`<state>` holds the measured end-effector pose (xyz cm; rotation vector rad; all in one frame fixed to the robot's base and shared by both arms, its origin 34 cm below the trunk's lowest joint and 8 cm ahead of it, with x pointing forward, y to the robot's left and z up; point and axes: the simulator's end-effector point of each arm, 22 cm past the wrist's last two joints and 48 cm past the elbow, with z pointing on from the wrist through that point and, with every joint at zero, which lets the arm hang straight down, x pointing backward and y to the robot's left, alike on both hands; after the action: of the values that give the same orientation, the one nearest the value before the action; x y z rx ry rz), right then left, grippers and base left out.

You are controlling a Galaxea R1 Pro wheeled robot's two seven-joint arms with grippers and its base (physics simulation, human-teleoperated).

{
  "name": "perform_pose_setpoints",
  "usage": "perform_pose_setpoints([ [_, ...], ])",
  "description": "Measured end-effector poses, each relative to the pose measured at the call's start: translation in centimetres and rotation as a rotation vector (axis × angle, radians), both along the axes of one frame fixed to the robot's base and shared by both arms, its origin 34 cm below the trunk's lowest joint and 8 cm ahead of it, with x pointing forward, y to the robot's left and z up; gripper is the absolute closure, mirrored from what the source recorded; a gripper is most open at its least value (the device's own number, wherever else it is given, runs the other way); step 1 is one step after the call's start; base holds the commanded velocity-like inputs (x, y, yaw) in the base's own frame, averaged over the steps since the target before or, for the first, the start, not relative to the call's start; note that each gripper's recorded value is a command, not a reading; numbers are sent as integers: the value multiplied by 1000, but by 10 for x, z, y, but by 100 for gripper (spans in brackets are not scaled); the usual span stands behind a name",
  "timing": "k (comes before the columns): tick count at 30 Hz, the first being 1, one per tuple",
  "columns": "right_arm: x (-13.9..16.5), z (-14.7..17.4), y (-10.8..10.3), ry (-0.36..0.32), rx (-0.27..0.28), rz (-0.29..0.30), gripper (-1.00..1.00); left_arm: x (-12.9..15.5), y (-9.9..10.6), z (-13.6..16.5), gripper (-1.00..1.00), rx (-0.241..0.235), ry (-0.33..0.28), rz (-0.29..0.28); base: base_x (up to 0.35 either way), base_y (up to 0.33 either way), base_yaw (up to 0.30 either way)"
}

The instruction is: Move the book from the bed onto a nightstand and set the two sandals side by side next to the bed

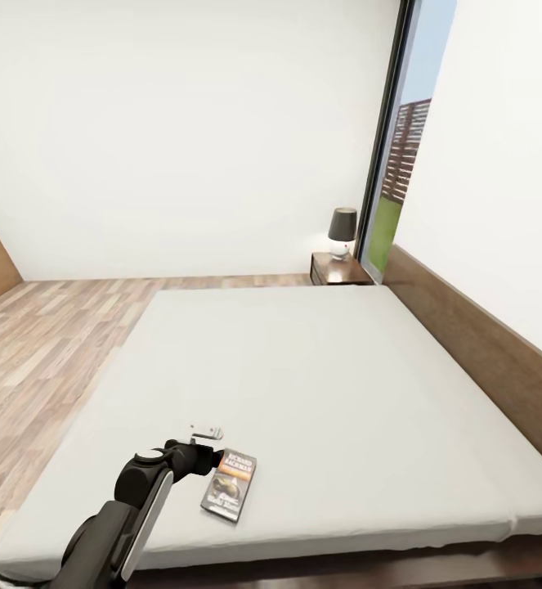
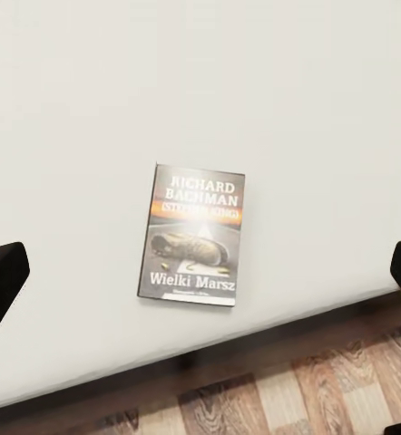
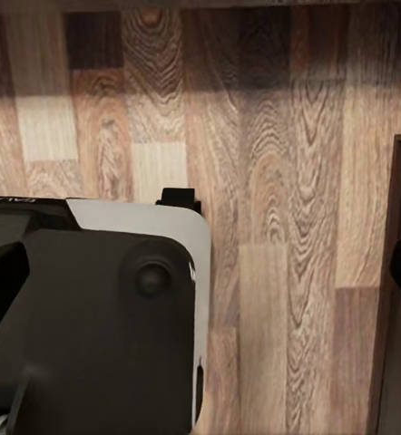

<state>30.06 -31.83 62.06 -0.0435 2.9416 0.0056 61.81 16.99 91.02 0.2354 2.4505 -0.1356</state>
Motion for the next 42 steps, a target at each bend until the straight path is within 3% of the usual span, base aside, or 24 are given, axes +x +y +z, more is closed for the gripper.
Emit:
perform_pose_setpoints([
  [10, -2, 1, -13, 1, -11, -41, -100, 0, -1, 0, -100, 1, 0, -2, 28, 0, 0],
  [17, -27, 0, -31, 30, -23, -139, -100, 0, 0, 0, -100, 1, -1, -2, 6, 0, 0],
  [21, -38, -1, -39, 43, -31, -164, -100, 0, -1, 0, -100, 2, 0, -4, 2, 0, 0],
  [36, -90, -4, -39, 124, -31, -191, -100, -1, -1, -1, -100, 5, 2, -6, 0, 0, 0],
  [42, -98, -4, -38, 136, -31, -192, -100, -1, -1, -1, -100, 7, 2, -6, 6, 0, 0],
])
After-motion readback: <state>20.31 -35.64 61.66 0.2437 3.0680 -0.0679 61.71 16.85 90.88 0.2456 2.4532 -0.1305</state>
